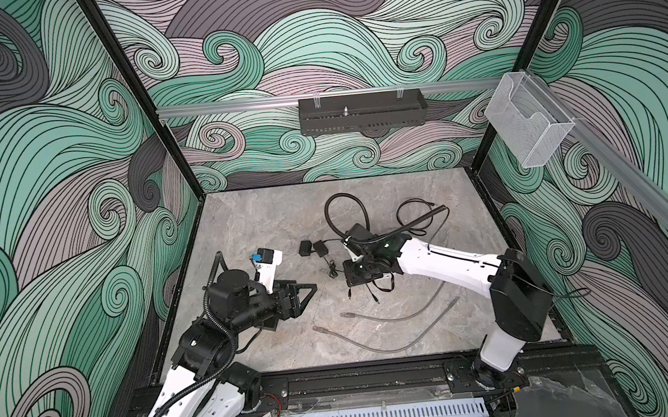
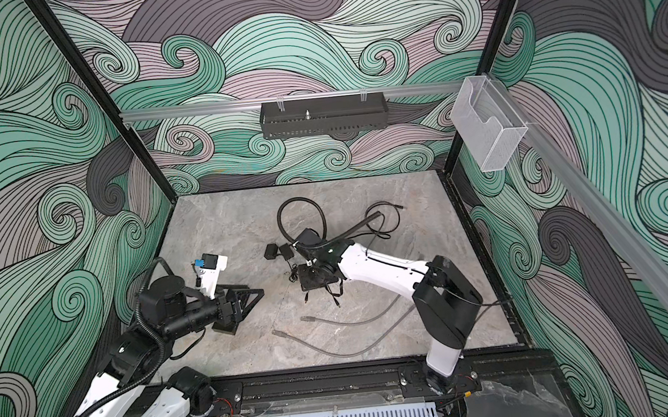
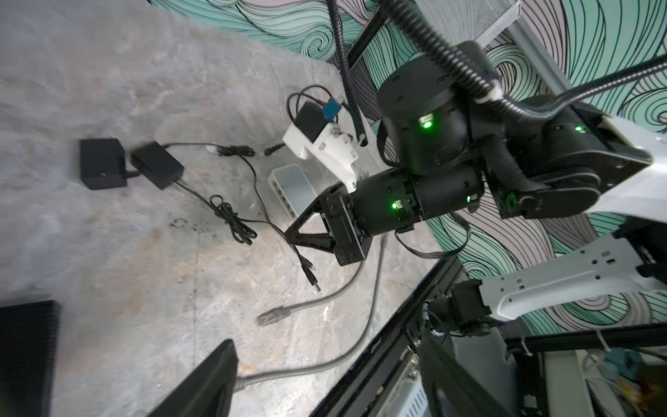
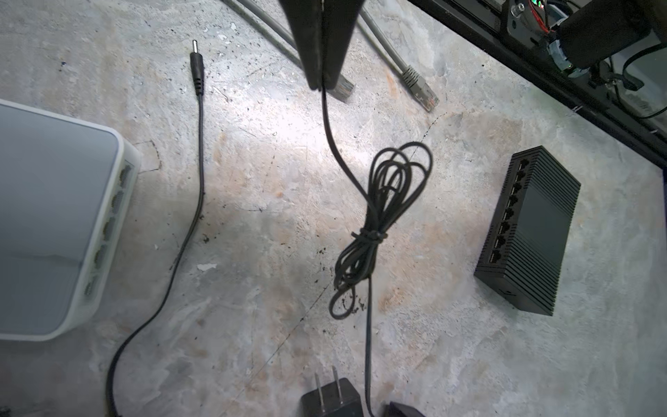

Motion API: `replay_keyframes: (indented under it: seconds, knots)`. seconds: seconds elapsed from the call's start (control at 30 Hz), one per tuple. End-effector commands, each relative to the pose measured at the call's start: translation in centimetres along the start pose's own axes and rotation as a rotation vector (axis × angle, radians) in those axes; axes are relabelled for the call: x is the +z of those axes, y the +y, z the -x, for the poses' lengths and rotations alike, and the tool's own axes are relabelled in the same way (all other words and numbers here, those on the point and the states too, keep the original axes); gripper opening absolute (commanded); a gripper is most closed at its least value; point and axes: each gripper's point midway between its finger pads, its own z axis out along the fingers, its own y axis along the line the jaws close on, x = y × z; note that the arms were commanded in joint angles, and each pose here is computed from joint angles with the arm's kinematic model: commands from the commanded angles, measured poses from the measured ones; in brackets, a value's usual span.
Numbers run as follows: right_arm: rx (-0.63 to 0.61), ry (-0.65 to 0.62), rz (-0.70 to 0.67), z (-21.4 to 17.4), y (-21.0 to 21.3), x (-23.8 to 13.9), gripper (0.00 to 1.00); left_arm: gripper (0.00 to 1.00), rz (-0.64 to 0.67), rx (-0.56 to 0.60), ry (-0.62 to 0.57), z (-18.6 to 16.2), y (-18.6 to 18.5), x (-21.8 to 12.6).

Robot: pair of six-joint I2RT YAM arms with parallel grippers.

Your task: Insert the plug into the switch port

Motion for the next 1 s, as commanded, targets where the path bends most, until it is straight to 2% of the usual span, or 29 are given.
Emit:
replay_keyframes:
  seconds: [0.0,0.2,0.4,0.53,0.7,0.83,0.97]
  knots:
    - [-0.038,-0.014,0.096,-0.7,1.4,-1.2,0.00,0.79,-0.128,-0.021,-0.013,0.3,-1.9,1.9]
    - [-0.030,-0.061,0.167,-1.5,1.4,-2.3,0.00,0.78,-0.115,-0.002,0.091,-3.2,-2.0,5.2]
    - [-0.040,-0.163,0.205,-0.5,1.6,-3.4,0.00,0.63,-0.126,-0.017,0.195,-5.6,-2.2,8.0]
    - [-0.040,-0.228,0.245,0.0,2.0,-4.2,0.00,0.59,-0.138,-0.018,0.234,-6.2,-2.6,9.2]
    - [-0.031,-0.373,0.332,0.8,2.4,-6.0,0.00,0.50,-0.147,-0.042,0.256,-6.6,-2.9,10.2]
    - [-0.034,-0.456,0.349,1.0,2.1,-7.2,0.00,0.50,-0.189,-0.059,0.263,-6.6,-3.6,10.7]
    - [-0.046,-0.529,0.361,1.2,1.9,-8.0,0.00,0.55,-0.269,-0.076,0.271,-6.3,-5.3,10.8]
